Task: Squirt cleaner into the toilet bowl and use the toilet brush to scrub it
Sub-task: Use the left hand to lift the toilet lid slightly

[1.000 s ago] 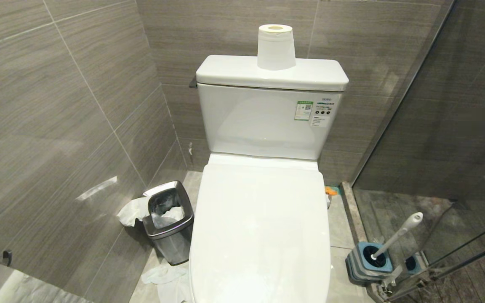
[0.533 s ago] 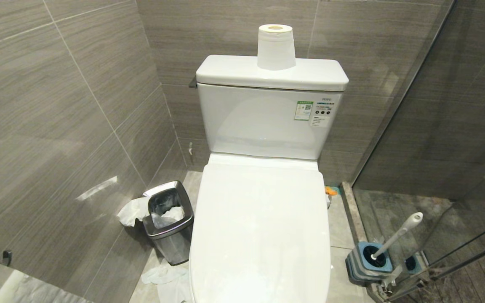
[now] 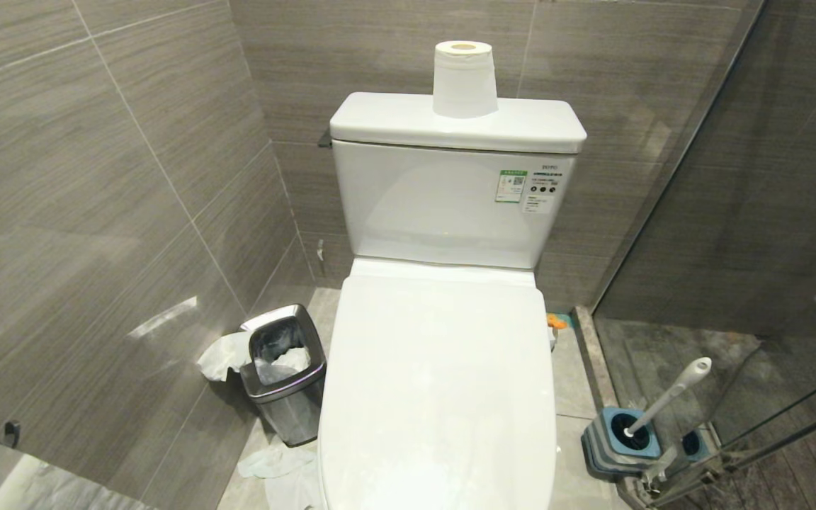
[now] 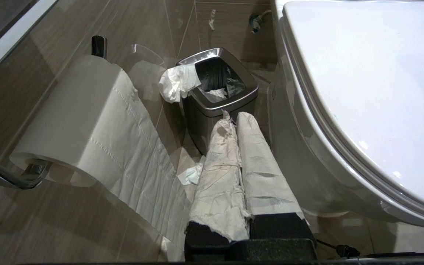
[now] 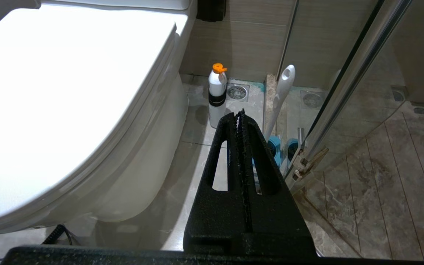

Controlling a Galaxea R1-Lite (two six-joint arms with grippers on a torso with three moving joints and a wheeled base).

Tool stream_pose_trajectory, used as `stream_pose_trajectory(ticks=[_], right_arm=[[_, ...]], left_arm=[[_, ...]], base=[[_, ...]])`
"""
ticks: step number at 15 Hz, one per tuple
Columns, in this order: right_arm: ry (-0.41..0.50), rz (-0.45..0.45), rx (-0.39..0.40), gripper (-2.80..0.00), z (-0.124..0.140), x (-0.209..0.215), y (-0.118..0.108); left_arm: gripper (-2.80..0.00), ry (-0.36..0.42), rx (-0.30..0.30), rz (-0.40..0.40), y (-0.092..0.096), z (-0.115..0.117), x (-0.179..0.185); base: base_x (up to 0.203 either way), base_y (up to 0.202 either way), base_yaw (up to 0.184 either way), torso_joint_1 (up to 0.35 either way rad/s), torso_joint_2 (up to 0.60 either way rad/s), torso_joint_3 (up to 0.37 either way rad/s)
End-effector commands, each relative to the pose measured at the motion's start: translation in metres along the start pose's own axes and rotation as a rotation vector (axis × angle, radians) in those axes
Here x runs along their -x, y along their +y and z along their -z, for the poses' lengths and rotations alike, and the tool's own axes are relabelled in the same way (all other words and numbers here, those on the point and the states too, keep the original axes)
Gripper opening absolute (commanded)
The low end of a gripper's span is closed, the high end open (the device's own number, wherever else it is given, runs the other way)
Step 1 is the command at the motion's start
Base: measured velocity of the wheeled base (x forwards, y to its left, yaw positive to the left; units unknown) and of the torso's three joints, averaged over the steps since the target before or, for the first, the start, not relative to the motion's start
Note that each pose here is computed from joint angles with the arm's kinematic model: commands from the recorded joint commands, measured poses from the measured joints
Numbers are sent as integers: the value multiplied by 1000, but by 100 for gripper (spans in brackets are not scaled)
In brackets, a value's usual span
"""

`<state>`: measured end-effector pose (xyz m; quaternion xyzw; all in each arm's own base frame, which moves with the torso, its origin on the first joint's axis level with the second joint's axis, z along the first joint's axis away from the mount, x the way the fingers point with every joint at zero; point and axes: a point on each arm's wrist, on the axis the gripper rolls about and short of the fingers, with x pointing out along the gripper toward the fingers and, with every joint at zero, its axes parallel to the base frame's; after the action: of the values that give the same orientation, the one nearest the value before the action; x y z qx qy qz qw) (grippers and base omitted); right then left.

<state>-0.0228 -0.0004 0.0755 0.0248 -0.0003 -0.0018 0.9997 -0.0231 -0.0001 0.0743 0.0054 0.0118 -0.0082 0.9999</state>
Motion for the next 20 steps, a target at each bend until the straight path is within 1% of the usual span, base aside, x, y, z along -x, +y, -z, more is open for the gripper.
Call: stream_pose_trajectory(ticks=[1, 20], right_arm=[[0, -1, -1, -280, 0, 0, 0], [0, 1, -1, -280, 0, 0, 0]], left_arm=[[-280, 0, 0, 1, 0, 0, 0], [-280, 0, 0, 1, 0, 0, 0]], base=[[0, 0, 0, 0, 0, 0], [0, 0, 0, 0, 0, 0]])
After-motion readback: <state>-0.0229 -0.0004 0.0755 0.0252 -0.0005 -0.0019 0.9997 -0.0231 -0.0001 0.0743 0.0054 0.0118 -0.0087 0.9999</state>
